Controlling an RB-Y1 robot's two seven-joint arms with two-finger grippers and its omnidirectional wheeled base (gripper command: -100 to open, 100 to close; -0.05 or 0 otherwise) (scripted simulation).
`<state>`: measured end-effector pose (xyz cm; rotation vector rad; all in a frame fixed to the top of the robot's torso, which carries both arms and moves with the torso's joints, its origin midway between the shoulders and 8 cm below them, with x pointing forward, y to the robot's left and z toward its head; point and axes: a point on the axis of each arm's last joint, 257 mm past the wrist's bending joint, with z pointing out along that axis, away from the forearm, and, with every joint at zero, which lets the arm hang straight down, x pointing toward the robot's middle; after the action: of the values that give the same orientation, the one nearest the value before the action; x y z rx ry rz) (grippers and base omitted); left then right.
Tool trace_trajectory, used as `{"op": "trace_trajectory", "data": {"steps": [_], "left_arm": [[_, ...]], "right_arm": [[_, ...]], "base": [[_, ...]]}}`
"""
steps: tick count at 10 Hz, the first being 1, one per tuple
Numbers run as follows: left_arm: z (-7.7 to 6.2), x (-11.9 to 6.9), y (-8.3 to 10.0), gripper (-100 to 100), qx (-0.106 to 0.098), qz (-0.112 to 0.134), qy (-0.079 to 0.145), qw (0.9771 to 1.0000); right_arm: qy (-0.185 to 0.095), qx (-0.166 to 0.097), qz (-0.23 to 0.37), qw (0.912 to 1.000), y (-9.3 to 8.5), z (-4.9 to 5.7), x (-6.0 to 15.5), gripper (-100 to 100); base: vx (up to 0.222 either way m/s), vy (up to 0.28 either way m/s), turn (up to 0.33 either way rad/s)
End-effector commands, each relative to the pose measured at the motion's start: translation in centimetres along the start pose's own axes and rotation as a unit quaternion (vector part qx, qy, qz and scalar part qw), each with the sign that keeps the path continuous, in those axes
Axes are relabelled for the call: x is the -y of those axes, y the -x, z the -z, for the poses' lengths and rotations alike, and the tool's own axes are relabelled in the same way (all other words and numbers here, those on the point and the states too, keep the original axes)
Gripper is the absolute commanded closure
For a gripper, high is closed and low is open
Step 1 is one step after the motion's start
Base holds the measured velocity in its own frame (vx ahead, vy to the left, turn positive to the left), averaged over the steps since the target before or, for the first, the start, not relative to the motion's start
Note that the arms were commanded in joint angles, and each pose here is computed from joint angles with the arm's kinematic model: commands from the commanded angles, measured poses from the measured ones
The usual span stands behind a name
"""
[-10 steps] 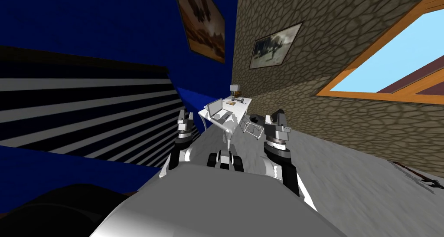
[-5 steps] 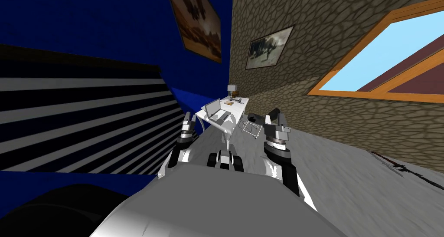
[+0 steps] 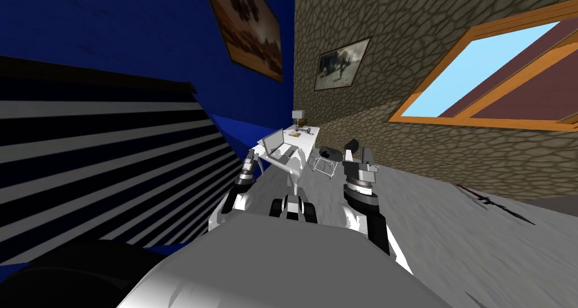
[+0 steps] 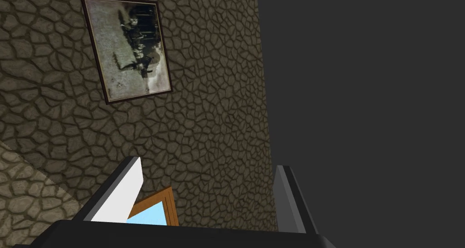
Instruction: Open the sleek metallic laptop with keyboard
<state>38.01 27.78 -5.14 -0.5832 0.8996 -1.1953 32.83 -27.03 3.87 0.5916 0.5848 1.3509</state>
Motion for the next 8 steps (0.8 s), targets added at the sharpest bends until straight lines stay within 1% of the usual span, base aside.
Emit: {"op": "trace_trajectory", "data": {"steps": [1, 3, 5, 8], "left_arm": [[0.8, -2.5, -0.4, -100, -0.021, -0.008, 0.029, 0.9993], [1.2, -4.2, -0.5, -100, -0.035, -0.014, 0.046, 0.9982], [1.8, -5.7, -0.6, -100, -0.048, -0.021, 0.062, 0.9966], [2.6, -8.0, -0.4, -100, -0.072, -0.037, 0.086, 0.9930]], "right_arm": [[0.000, 0.000, 0.000, 1.0000, 0.0, 0.0, 0.0, 0], [0.000, 0.000, 0.000, 1.0000, 0.0, 0.0, 0.0, 0], [0.000, 0.000, 0.000, 1.0000, 0.0, 0.0, 0.0, 0], [0.000, 0.000, 0.000, 1.0000, 0.0, 0.0, 0.0, 0]], "base": [[0.045, 0.031, -0.103], [0.032, 0.021, -0.087], [0.029, 0.015, -0.115], [0.028, 0.026, -0.087]]}}
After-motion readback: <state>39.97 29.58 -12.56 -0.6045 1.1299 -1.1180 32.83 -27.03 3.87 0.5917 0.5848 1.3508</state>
